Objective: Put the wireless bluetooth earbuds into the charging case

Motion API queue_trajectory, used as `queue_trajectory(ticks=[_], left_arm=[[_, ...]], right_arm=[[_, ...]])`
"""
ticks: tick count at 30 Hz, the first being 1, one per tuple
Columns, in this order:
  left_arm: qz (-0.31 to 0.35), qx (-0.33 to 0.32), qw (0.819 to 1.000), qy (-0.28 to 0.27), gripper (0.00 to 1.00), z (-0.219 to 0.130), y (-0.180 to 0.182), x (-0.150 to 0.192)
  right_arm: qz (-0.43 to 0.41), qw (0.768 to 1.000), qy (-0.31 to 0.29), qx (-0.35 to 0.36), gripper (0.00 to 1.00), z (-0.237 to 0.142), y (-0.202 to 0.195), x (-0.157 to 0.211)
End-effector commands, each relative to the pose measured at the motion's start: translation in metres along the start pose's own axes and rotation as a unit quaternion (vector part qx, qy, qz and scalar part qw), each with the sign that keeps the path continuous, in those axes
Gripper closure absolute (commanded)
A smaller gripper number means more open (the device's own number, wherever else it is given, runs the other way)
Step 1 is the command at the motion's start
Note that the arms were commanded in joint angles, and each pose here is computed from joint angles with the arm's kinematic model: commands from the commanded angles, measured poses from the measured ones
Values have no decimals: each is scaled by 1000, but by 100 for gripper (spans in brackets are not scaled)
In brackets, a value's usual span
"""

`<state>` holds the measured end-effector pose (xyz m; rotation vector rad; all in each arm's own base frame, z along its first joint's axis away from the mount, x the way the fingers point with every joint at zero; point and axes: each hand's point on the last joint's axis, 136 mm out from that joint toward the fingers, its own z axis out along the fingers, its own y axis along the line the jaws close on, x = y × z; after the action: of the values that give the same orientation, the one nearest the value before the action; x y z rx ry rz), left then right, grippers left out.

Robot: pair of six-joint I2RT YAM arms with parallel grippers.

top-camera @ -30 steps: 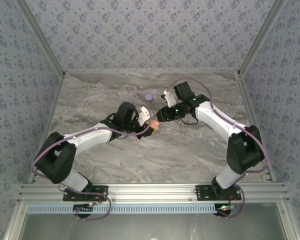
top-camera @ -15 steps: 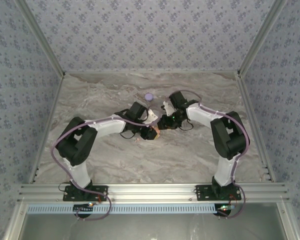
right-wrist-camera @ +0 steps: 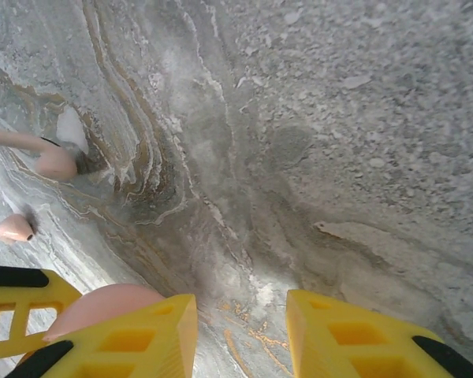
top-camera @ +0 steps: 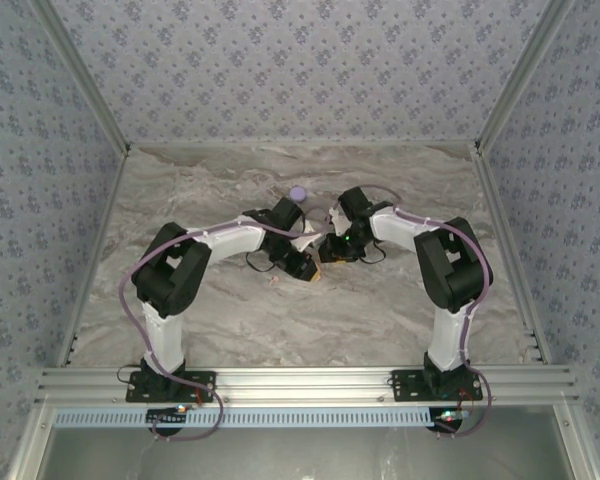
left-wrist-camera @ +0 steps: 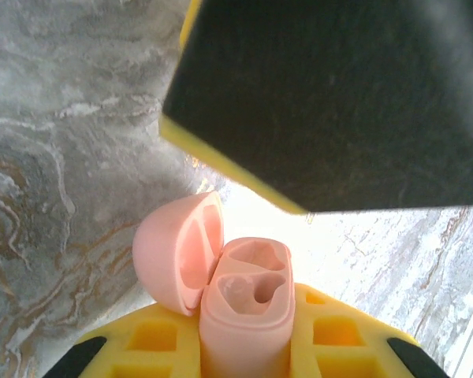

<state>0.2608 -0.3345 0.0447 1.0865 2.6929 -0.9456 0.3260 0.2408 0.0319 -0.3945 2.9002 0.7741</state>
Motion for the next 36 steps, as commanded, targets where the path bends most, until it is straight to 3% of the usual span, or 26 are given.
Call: queue_trajectory(ticks=[1, 10, 20, 27, 36], left_arm=[[-8, 16, 1000, 9, 90, -11, -15, 0], [12, -3, 991, -137, 91, -85, -21, -37], [-52, -94, 950, -294, 91, -169, 21, -31], [-73, -168, 924, -336, 90, -200, 40, -11], [-69, -208, 912, -347, 90, -209, 47, 2]], right_arm=[[15, 1000, 7, 6, 64, -2, -5, 5], [-7, 999, -23, -37, 62, -15, 17, -12], [-46, 998, -2, -48, 57, 7, 58, -29], [-21, 1000, 8, -5, 54, 27, 74, -34], [10, 999, 7, 52, 54, 40, 84, -31]])
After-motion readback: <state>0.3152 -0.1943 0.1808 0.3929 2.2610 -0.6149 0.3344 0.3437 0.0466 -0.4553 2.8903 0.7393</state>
